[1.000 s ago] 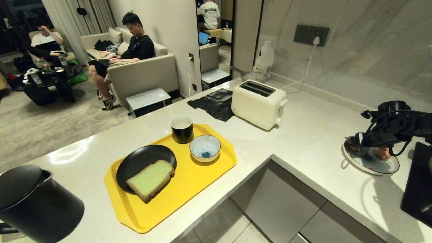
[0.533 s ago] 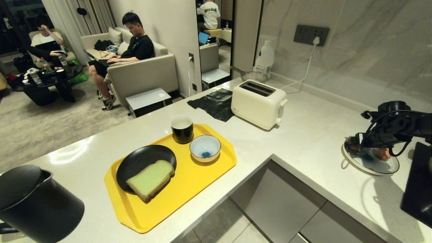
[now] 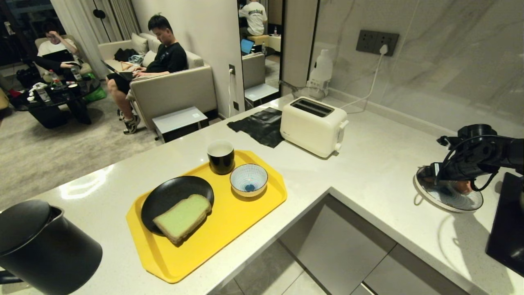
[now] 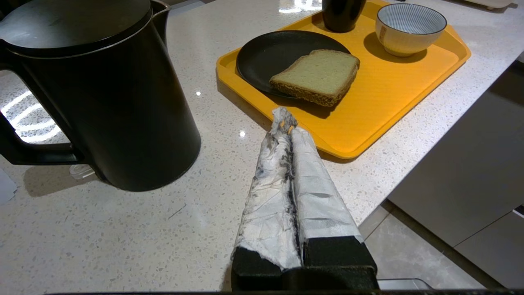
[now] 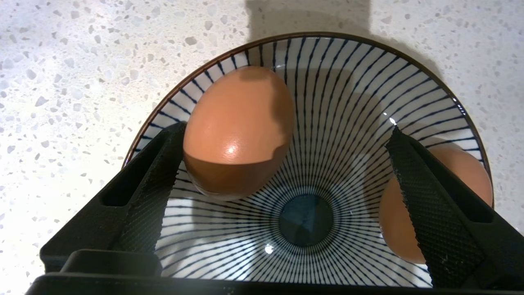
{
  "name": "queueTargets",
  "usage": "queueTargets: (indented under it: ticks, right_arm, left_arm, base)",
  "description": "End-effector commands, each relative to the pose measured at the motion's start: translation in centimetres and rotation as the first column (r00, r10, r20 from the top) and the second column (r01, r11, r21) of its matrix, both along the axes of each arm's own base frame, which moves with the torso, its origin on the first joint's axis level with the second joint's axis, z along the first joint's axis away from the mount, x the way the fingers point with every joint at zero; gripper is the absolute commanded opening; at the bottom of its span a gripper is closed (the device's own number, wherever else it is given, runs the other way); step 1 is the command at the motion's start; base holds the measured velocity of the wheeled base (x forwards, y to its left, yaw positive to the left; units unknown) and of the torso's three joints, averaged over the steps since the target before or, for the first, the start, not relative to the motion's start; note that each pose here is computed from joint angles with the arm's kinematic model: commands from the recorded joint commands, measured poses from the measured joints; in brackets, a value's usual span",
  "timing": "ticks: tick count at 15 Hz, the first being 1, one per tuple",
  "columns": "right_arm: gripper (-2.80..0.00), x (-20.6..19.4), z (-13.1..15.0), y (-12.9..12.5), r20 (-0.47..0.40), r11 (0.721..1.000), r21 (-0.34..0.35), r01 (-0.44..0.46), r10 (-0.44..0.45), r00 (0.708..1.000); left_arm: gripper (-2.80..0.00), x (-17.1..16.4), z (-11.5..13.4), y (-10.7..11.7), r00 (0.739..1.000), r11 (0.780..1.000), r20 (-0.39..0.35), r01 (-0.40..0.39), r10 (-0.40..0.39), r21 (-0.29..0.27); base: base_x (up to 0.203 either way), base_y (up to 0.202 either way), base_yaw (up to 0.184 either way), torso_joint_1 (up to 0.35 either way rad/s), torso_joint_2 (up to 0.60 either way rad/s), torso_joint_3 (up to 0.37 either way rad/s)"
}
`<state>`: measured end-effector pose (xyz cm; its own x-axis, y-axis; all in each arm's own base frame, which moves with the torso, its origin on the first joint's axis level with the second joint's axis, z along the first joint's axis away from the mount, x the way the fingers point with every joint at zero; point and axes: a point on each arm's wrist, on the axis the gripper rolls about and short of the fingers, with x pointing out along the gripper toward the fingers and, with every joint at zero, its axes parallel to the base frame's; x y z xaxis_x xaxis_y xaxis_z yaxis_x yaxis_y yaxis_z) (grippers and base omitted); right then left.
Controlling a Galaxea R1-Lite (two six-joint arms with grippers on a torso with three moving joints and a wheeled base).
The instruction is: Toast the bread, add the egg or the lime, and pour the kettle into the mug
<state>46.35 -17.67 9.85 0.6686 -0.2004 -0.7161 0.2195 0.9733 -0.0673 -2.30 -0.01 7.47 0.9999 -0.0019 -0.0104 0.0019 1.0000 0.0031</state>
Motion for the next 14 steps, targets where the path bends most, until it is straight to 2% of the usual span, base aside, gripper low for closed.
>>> queueTargets:
  ticks: [1, 4, 6, 14]
  right_arm:
    - [0.00, 0.0, -0.1, 0.0, -0.001, 1.000, 0.008, -0.011, 0.011, 1.000]
    - [0.00, -0.1, 0.0, -0.4, 0.044, 0.992, 0.077, -0.097, 0.094, 0.995]
    - [0.00, -0.1, 0.1, -0.9, 0.090, 0.984, 0.099, -0.149, 0.140, 0.986]
    - [0.00, -0.4, -0.1, -2.0, 0.080, 0.981, 0.036, -0.191, 0.188, 0.979]
  left_arm:
    - [-2.80, 0.0, 0.0, 0.0, 1.000, 1.000, 0.003, 0.000, 0.000, 0.000]
    - [-2.80, 0.0, 0.0, 0.0, 1.000, 1.000, 0.003, 0.000, 0.000, 0.000]
    - [-2.80, 0.0, 0.0, 0.0, 1.000, 1.000, 0.003, 0.000, 0.000, 0.000]
    - [-2.80, 0.0, 0.0, 0.0, 1.000, 1.000, 0.003, 0.000, 0.000, 0.000]
  base:
    - [0.000, 0.000, 0.000, 0.000, 0.00, 0.000]
    - [0.000, 0.000, 0.000, 0.000, 0.00, 0.000]
    - [0.000, 0.000, 0.000, 0.000, 0.00, 0.000]
    - [0.000, 0.000, 0.000, 0.000, 0.00, 0.000]
